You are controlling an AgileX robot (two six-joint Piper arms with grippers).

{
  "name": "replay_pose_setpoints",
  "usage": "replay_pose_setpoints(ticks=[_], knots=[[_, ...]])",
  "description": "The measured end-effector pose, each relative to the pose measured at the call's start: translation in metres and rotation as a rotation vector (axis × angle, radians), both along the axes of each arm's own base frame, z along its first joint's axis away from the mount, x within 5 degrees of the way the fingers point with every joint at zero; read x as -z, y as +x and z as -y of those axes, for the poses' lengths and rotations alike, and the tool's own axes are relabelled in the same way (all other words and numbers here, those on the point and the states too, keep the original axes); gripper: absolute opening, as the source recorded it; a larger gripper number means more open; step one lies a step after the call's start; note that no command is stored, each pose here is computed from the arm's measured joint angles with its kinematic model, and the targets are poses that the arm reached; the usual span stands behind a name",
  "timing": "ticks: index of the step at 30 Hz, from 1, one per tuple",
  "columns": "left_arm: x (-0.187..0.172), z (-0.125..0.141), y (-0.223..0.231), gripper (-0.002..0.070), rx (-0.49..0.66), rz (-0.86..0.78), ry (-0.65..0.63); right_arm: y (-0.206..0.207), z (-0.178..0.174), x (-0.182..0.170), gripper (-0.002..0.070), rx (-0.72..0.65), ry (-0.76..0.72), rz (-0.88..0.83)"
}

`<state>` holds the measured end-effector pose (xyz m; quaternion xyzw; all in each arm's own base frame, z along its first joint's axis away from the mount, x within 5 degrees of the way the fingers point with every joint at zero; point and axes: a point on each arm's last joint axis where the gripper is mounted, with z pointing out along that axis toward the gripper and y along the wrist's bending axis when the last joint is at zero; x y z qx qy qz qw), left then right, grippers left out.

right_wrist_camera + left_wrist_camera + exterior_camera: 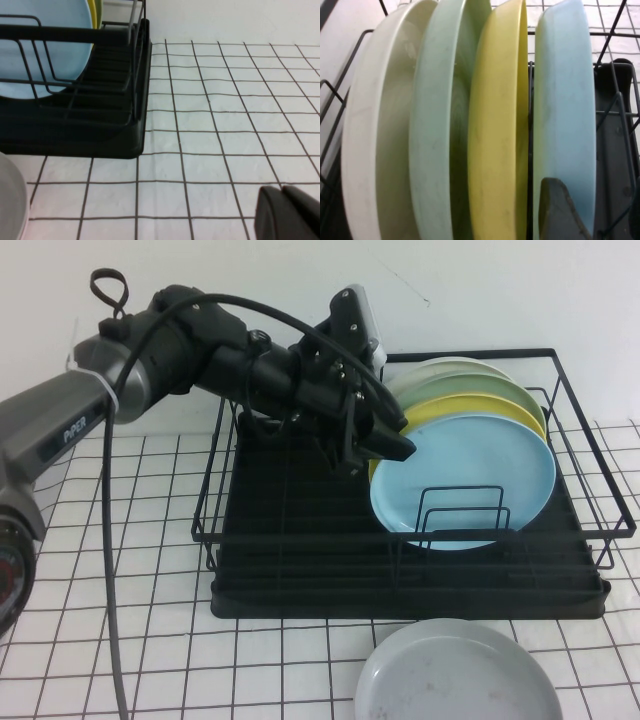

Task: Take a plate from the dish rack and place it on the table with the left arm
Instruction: Grasp the plate from the shelf

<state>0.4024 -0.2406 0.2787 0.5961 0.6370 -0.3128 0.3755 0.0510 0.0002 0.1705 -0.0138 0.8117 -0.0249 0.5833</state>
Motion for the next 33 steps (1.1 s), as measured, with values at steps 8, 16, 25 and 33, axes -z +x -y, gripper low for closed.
replay_pose_setpoints(ticks=[8, 16, 25, 33], knots=[[0.01, 0.002, 0.006, 0.0285, -0.019, 0.009, -0.005, 0.0, 0.0, 0.0, -0.0001, 0.0, 0.0, 0.0], [0.029, 0.006, 0.012, 0.0282, -0.024, -0.021, 0.0, 0.0, 0.0, 0.0, -0.0001, 0.0, 0.0, 0.0], [0.031, 0.009, 0.014, 0.0141, -0.044, -0.023, -0.01, 0.0, 0.0, 0.0, -0.0001, 0.0, 0.0, 0.0], [0.005, 0.008, 0.007, 0.0138, -0.062, 0.009, -0.04, 0.0, 0.0, 0.0, -0.0001, 0.0, 0.0, 0.0]])
